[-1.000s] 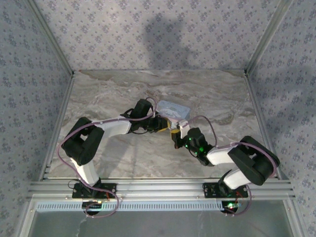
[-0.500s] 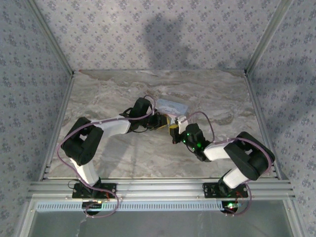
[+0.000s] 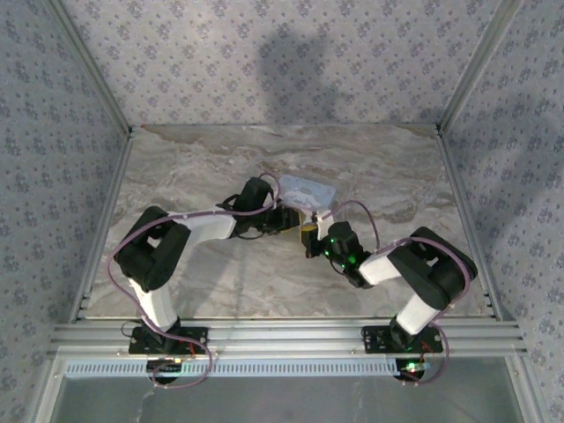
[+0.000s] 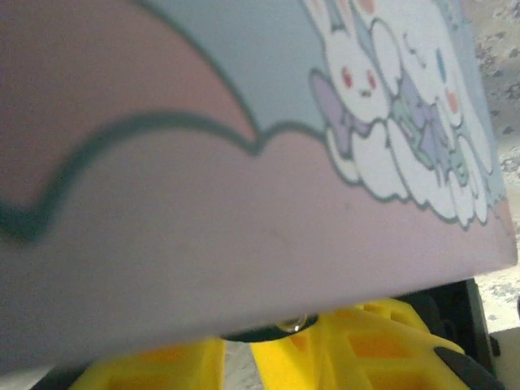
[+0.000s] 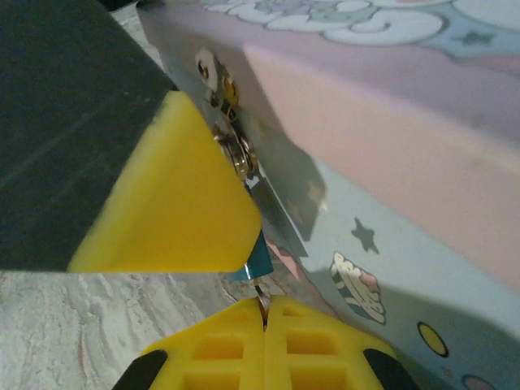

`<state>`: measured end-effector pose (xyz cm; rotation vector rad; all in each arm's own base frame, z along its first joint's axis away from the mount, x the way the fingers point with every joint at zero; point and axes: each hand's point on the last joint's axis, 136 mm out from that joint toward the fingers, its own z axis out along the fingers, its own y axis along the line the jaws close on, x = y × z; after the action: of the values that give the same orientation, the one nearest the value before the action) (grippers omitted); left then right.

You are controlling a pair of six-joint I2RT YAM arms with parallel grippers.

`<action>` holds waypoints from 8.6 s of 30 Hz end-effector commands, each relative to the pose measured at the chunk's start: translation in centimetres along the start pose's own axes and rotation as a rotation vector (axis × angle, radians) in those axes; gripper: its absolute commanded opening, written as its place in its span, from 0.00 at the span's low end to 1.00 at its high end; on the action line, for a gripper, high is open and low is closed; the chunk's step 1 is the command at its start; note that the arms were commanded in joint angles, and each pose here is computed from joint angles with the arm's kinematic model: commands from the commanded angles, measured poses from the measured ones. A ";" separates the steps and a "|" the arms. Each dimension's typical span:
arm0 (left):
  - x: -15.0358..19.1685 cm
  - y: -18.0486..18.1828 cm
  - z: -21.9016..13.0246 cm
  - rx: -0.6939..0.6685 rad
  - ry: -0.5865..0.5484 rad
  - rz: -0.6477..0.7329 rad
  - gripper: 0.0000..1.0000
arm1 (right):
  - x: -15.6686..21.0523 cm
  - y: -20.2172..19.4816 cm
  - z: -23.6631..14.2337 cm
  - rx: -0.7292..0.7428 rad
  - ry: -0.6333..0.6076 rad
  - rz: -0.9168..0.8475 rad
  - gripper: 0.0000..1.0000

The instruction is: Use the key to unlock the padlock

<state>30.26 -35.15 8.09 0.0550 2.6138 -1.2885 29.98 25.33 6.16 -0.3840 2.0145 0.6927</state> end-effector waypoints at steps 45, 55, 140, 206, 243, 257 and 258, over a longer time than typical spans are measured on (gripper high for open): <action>1.0 3.5 -1.6 0.196 -0.155 -0.353 0.42 | -0.3 5.3 1.5 -0.107 0.083 0.438 0.00; 0.5 4.1 -1.5 0.184 -0.204 -0.381 0.28 | -0.7 6.1 1.5 -0.134 0.087 0.484 0.00; -0.1 -0.5 -3.5 0.218 -0.186 -0.400 0.00 | -2.6 4.9 0.7 0.225 -0.025 -0.919 0.00; -9.0 3.1 -9.1 -0.077 -0.235 -0.070 0.74 | 2.8 1.8 -0.1 0.041 0.133 0.518 0.13; -2.4 8.7 -4.9 -0.218 -0.073 -0.126 0.60 | -6.0 -3.4 2.3 -0.129 0.056 0.208 0.51; -2.6 7.9 -5.1 -0.208 -0.093 -0.115 0.60 | -3.5 -0.6 2.1 -0.228 0.043 0.296 0.59; -2.7 7.9 -5.1 -0.207 -0.094 -0.116 0.60 | -3.4 -0.5 2.4 -0.233 0.045 0.300 0.59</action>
<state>34.90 -26.92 7.50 -0.1565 2.5929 -1.0871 33.05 25.35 7.63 -0.2465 2.0932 1.0718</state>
